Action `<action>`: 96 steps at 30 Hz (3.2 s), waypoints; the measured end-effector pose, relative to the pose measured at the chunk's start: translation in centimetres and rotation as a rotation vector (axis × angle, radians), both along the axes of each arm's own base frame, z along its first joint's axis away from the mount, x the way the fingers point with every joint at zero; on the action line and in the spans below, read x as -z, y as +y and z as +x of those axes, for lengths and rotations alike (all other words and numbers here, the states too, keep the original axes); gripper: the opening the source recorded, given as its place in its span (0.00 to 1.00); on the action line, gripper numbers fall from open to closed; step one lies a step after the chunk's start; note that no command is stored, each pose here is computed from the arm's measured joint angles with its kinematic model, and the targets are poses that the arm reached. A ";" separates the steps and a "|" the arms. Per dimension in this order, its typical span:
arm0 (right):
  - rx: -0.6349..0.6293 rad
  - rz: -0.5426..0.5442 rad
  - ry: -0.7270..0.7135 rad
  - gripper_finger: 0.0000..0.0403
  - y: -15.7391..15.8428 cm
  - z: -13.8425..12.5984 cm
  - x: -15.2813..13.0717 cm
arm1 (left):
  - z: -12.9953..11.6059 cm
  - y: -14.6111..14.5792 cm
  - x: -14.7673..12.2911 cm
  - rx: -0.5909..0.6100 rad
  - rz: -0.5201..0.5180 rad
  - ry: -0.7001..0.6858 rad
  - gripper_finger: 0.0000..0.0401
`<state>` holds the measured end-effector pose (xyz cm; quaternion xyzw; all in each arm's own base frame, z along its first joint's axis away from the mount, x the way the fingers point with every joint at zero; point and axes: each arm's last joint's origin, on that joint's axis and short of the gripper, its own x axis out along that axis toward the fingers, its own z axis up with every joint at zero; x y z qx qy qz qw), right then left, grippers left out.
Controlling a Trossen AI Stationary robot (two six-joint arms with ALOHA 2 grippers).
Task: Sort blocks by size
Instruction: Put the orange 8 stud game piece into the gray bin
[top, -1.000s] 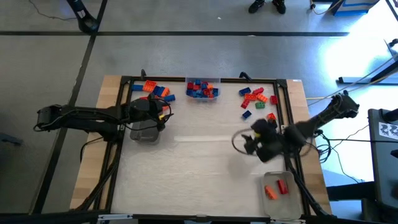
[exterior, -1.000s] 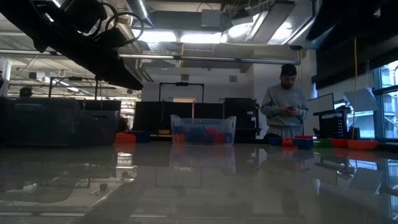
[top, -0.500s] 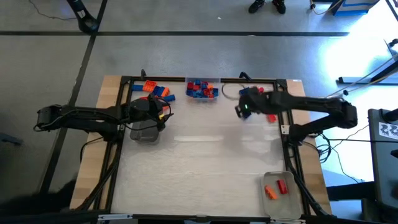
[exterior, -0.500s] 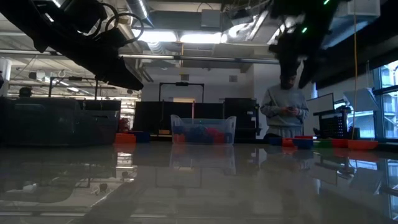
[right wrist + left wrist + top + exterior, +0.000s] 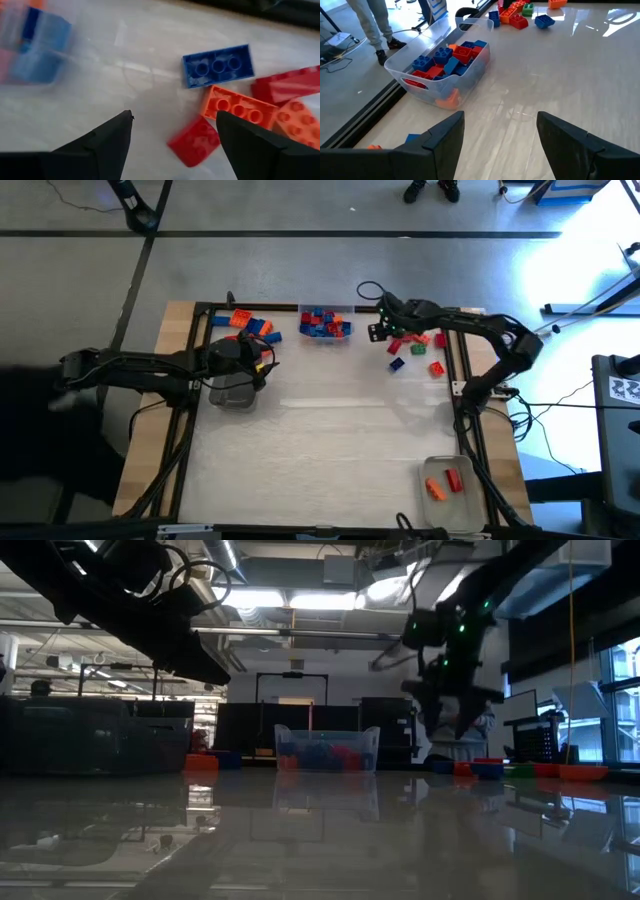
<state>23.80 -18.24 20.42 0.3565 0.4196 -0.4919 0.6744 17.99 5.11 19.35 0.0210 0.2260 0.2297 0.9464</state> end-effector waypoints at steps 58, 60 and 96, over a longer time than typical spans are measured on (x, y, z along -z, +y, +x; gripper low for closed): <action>-1.184 0.020 0.369 0.71 3.8 7.4 1.5 | 0.0 -0.2 0.1 0.007 -0.013 0.003 0.59; -1.192 0.050 0.384 0.71 3.8 7.5 2.6 | 0.0 -0.2 0.1 0.007 -0.013 0.003 0.59; -1.171 0.088 0.291 0.01 10.0 6.7 -2.0 | 0.0 -0.2 0.2 0.010 -0.010 0.023 0.59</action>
